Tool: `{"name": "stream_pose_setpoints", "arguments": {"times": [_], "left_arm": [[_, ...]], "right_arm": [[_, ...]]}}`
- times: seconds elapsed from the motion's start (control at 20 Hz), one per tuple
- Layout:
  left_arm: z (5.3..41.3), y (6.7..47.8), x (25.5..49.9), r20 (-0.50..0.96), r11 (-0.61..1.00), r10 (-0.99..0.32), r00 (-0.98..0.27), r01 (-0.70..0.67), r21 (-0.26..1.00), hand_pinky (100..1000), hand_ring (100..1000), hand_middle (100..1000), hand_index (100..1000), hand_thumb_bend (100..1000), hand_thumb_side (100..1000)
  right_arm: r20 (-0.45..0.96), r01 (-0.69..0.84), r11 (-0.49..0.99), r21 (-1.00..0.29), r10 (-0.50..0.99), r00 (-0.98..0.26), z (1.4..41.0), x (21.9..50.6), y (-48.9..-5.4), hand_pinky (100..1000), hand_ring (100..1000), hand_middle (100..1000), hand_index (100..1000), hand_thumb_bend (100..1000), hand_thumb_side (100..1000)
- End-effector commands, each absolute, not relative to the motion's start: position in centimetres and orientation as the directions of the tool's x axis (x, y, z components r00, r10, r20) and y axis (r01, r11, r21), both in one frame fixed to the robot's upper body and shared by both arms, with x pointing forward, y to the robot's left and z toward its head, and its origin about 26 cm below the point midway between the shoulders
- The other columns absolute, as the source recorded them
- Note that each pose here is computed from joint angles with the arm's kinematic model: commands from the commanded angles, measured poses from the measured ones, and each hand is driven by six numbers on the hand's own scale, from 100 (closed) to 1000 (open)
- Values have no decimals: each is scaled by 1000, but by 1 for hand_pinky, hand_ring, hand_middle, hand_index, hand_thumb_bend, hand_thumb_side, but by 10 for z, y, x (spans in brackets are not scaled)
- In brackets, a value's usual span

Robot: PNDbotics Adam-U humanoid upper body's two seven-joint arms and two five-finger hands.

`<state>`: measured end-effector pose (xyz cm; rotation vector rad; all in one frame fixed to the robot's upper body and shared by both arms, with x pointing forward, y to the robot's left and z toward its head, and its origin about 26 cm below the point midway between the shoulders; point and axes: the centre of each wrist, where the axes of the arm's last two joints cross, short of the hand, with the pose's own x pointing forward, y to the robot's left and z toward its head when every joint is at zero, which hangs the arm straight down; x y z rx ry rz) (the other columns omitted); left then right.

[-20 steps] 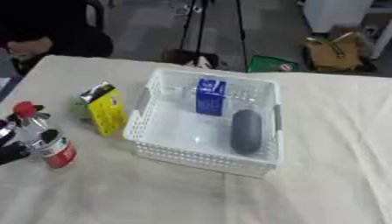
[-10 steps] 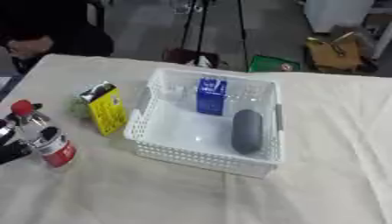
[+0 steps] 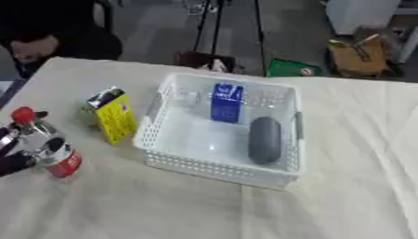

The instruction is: Pick up objects on the table and place them in the box.

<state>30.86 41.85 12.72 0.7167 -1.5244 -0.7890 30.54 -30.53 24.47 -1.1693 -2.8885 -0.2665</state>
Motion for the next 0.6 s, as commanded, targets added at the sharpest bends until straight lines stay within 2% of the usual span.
{"name": "stream_pose_setpoints", "arguments": {"times": [0.05,0.3,0.4,0.45,0.6], "left_arm": [[136,419,310,569,572,-813,-123,14,820,1000,925,921,787,403,675],[135,420,310,577,578,-806,-131,32,815,987,900,893,780,385,668],[135,420,310,578,579,-805,-132,36,815,965,880,861,761,351,650],[135,420,310,579,580,-805,-131,36,814,961,861,811,733,295,640],[135,420,311,583,584,-802,-132,34,811,954,849,788,718,278,637]], "right_arm": [[44,693,698,178,698,-714,254,302,-307,803,783,657,822,100,1000],[44,695,695,185,700,-713,254,302,-307,803,782,657,823,100,1000],[43,694,695,188,700,-712,254,302,-307,804,782,657,825,100,1000],[42,694,694,191,701,-712,254,302,-307,804,782,653,825,100,1000],[42,694,692,198,702,-711,255,302,-307,804,782,651,825,100,1000]]}}
